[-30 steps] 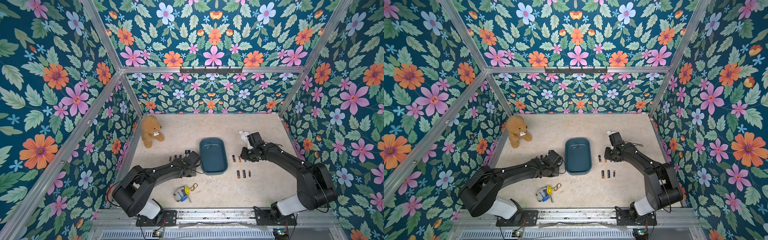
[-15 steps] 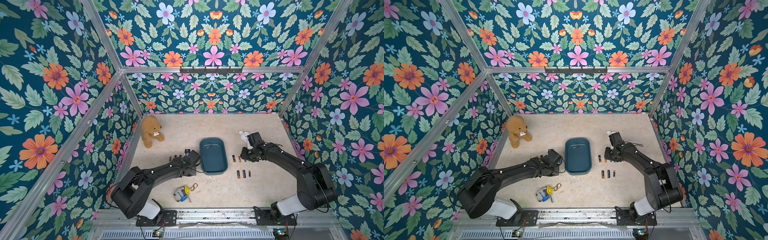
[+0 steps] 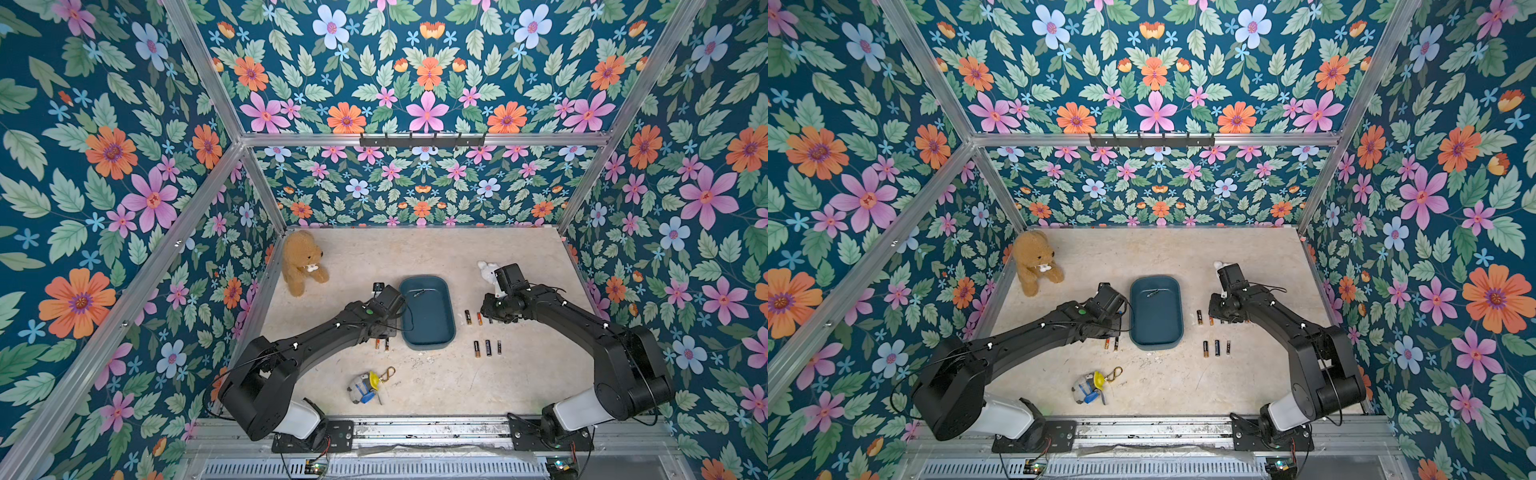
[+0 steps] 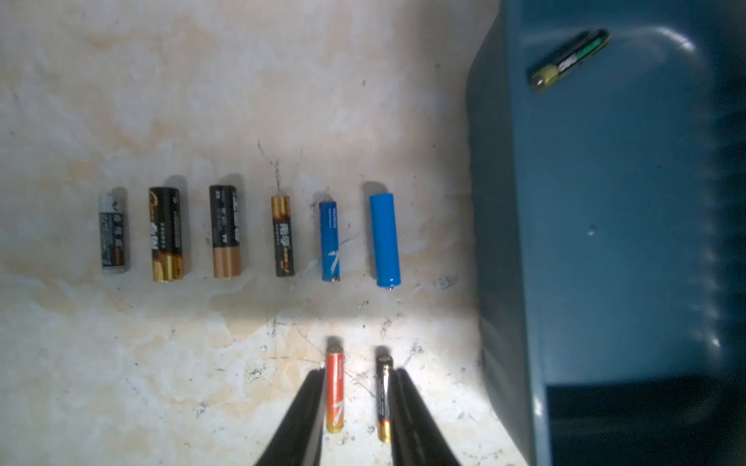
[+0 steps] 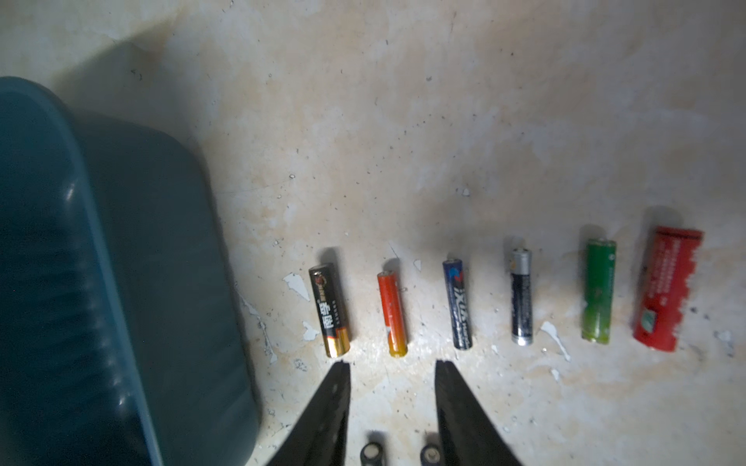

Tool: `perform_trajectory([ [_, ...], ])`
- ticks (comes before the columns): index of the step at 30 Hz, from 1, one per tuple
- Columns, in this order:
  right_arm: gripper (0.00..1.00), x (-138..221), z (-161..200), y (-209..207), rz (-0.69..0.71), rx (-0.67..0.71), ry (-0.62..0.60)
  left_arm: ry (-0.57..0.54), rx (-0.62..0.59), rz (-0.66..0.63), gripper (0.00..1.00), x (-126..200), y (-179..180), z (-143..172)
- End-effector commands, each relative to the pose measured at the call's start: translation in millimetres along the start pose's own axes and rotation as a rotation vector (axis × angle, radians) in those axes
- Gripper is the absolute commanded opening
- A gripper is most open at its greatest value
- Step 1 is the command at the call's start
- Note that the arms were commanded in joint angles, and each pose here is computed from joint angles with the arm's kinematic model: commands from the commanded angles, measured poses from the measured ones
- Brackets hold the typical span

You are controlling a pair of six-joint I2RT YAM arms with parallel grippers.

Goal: Take the batteries out of the storage box
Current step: Place the battery at the center of the board, then pick up the battery from the storage box.

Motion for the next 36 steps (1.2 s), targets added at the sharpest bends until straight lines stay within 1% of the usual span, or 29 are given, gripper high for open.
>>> perform_trajectory([
  [1, 0.40, 1, -2, 1, -0.002, 0.005, -0.002, -0.005, -0.044, -0.028, 0.33, 8, 1, -10],
  [6, 0.40, 1, -2, 2, -0.003, 0.005, -0.002, -0.037, -0.083, -0.011, 0.35, 17, -13, -33],
  [8, 0.41, 1, -2, 2, -0.004, 0.006, -0.002, -0.056, -0.110, 0.008, 0.37, 19, -21, -42],
  [13, 0.41, 1, -2, 2, -0.004, 0.005, 0.000, -0.078, -0.169, 0.035, 0.42, 18, -42, -67],
  [19, 0.40, 0, -3, 2, -0.002, 0.004, 0.004, -0.095, -0.212, 0.103, 0.48, 11, -72, -89],
  [21, 0.41, 0, -3, 2, -0.001, 0.005, 0.004, -0.092, -0.229, 0.120, 0.51, 4, -82, -93],
  [24, 0.40, -1, -2, 1, 0.003, 0.004, 0.008, -0.082, -0.256, 0.137, 0.51, -10, -93, -96],
  [31, 0.41, -3, -1, 0, 0.008, 0.002, 0.015, -0.043, -0.312, 0.152, 0.52, -46, -111, -95],
  [36, 0.41, -6, -2, 0, 0.012, 0.003, 0.022, -0.043, -0.335, 0.154, 0.51, -67, -120, -97],
])
Point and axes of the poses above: each gripper's point midway between its finger pads, its own x axis back along the fingers, its own y axis along the line the jaws close on, z = x × y, the point moved 2 cm from there along x, back along the fingers, and after that the axes turned 3 degrees about x, right-handed, at the moved point
